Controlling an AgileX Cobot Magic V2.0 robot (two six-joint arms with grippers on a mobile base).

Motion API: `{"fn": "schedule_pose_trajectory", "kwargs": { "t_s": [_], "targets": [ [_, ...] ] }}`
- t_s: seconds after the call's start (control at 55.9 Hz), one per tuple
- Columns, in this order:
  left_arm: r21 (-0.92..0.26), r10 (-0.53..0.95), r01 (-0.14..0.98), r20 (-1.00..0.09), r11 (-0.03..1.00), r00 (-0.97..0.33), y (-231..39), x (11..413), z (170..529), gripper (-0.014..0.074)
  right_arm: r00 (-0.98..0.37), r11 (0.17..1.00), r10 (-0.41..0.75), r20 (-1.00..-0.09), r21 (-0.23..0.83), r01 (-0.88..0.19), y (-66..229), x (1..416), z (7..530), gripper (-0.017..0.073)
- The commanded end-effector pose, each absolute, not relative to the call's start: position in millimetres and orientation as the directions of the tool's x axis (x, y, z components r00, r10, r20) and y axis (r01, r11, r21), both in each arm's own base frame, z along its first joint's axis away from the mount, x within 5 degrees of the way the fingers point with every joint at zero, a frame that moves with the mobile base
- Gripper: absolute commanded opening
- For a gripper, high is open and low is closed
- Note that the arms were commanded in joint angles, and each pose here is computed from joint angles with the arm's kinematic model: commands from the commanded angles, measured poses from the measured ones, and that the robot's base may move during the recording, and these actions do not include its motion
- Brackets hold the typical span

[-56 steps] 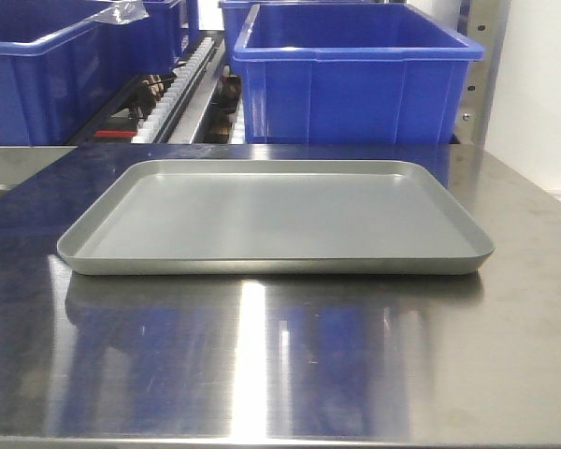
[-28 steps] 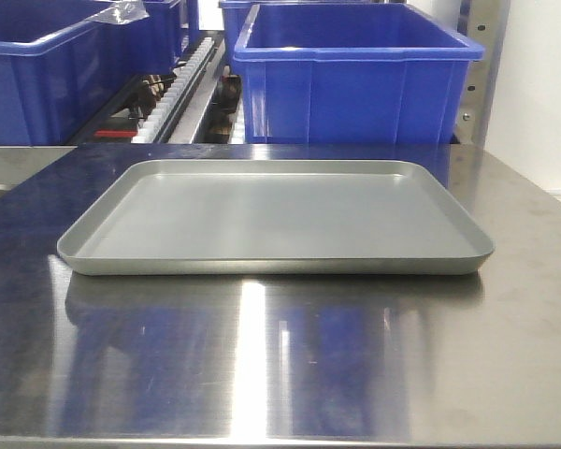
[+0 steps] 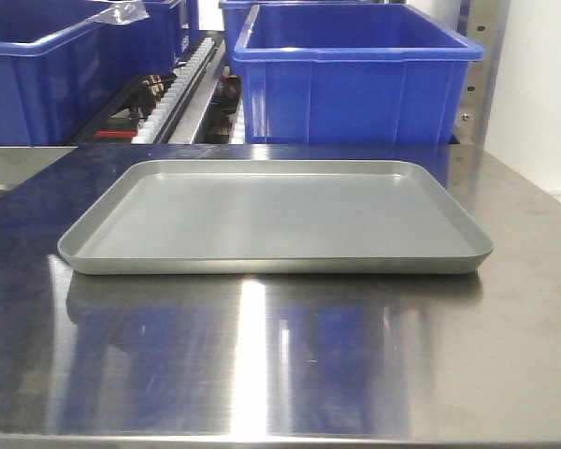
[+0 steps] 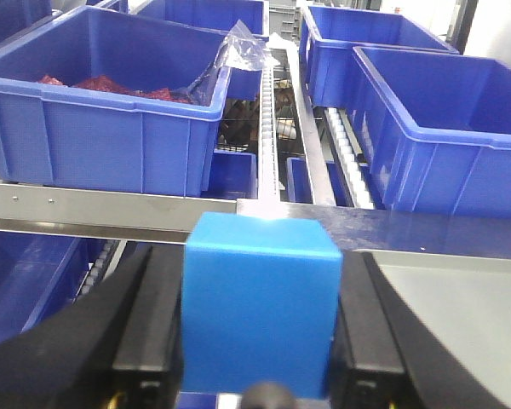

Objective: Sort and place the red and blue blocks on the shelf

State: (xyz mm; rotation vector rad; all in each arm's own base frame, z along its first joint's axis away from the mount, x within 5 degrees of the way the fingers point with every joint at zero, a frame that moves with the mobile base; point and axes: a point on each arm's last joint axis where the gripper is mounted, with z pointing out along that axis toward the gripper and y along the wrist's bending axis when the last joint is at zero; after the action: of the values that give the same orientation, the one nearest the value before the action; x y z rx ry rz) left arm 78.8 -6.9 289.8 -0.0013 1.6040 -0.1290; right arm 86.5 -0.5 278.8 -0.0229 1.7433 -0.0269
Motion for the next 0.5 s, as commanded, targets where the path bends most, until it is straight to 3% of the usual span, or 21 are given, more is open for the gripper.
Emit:
{"fn": "schedule_pose_trajectory", "kwargs": {
  "t_s": [0.0, 0.483],
  "targets": [
    [-0.102, -0.107, 0.074, -0.992, 0.992, 0.069, -5.4, 78.3, 306.6, 0.0235, -0.065, 0.999, -0.038, -0.997, -0.039, 0.008, -1.0, 87.5, 295.3, 0.0383],
    [-0.102, -0.107, 0.074, -0.992, 0.992, 0.069, -5.4, 78.3, 306.6, 0.0235, -0.065, 0.999, -0.038, -0.997, -0.039, 0.008, -1.0, 87.5, 295.3, 0.0383]
  ]
}}
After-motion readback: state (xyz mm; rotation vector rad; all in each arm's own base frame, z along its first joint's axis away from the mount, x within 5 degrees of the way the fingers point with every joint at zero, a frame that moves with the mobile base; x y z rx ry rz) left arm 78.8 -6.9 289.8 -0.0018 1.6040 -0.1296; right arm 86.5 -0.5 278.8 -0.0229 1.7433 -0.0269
